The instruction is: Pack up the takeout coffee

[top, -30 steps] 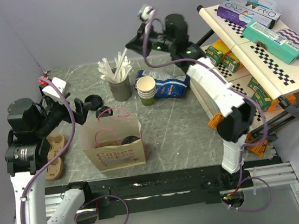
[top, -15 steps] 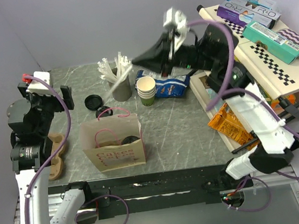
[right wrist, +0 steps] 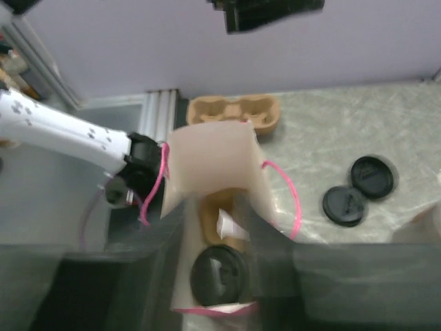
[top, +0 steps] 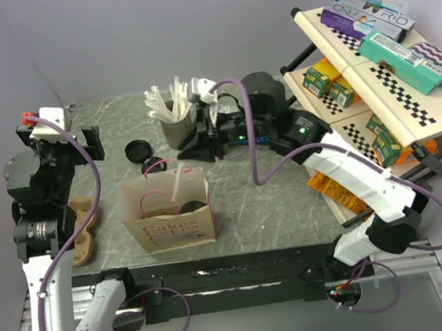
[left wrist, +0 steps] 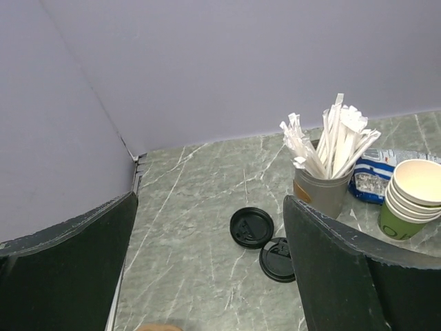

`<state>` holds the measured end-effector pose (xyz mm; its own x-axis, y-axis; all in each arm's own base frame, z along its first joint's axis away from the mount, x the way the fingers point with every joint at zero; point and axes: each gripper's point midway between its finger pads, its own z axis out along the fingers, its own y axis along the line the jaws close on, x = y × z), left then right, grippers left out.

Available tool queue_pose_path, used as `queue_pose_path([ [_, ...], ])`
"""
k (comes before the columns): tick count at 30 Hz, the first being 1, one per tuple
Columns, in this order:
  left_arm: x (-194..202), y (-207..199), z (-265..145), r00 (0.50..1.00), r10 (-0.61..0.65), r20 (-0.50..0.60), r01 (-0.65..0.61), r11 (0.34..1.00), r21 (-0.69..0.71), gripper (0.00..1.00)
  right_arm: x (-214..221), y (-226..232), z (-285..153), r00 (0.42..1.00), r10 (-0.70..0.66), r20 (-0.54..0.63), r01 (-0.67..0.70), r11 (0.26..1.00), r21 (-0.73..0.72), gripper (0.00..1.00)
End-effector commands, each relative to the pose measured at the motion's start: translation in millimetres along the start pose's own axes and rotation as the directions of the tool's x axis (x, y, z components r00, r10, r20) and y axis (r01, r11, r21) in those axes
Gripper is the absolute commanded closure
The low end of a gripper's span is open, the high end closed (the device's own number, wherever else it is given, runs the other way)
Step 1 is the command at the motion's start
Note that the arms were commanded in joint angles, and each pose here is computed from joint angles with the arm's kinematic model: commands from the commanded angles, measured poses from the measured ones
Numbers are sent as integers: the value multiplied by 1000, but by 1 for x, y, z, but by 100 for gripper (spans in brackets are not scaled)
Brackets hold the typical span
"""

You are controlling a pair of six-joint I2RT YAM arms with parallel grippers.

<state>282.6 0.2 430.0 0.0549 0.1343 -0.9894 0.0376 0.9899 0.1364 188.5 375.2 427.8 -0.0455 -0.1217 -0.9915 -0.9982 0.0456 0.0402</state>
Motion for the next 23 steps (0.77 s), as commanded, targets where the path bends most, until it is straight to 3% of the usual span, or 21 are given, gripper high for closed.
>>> queue_pose_path([
  [1, -18, -6, -6, 998, -30, 57, 28, 999, 35, 7, -23, -8, 10, 999, 1, 49, -2, 1000, 29, 36],
  [2, -19, -8, -6, 998, -39, 57, 37, 998, 44, 7, -33, -11, 7, 998, -6, 68, 2, 999, 52, 28],
  [3, -20, -9, -6, 997, -44, 61, 40, 998, 53, 7, -55, -18, -1, 993, -37, 109, 23, 992, 127, 11],
  [4, -19, -14, -6, 997, -47, 58, 43, 996, 78, 7, -62, -23, -7, 992, -51, 118, 30, 985, 170, 2],
  [6, -22, -18, -5, 997, -49, 58, 43, 994, 101, 7, -81, -32, -26, 985, -119, 129, 81, 960, 269, 0],
  [9, -23, -20, -5, 996, -68, 54, 61, 992, 114, 2, -77, -61, -53, 984, -177, 20, 148, 874, 463, 0],
  [12, -26, -13, -2, 994, -91, 56, 87, 993, 74, 1, -63, -100, -89, 989, -133, -71, 145, 706, 693, 0],
  [13, -27, -10, -1, 994, -93, 58, 90, 994, 62, 0, -59, -119, -110, 991, -99, -95, 135, 588, 798, 0],
  [17, -30, 5, 6, 993, -96, 62, 97, 995, -11, 1, -46, -137, -143, 986, -36, -161, 162, 412, 897, 0],
  [23, -41, 14, 27, 988, -142, 60, 144, 989, -42, 1, -60, -147, -165, 976, -95, -194, 213, 284, 935, 0],
])
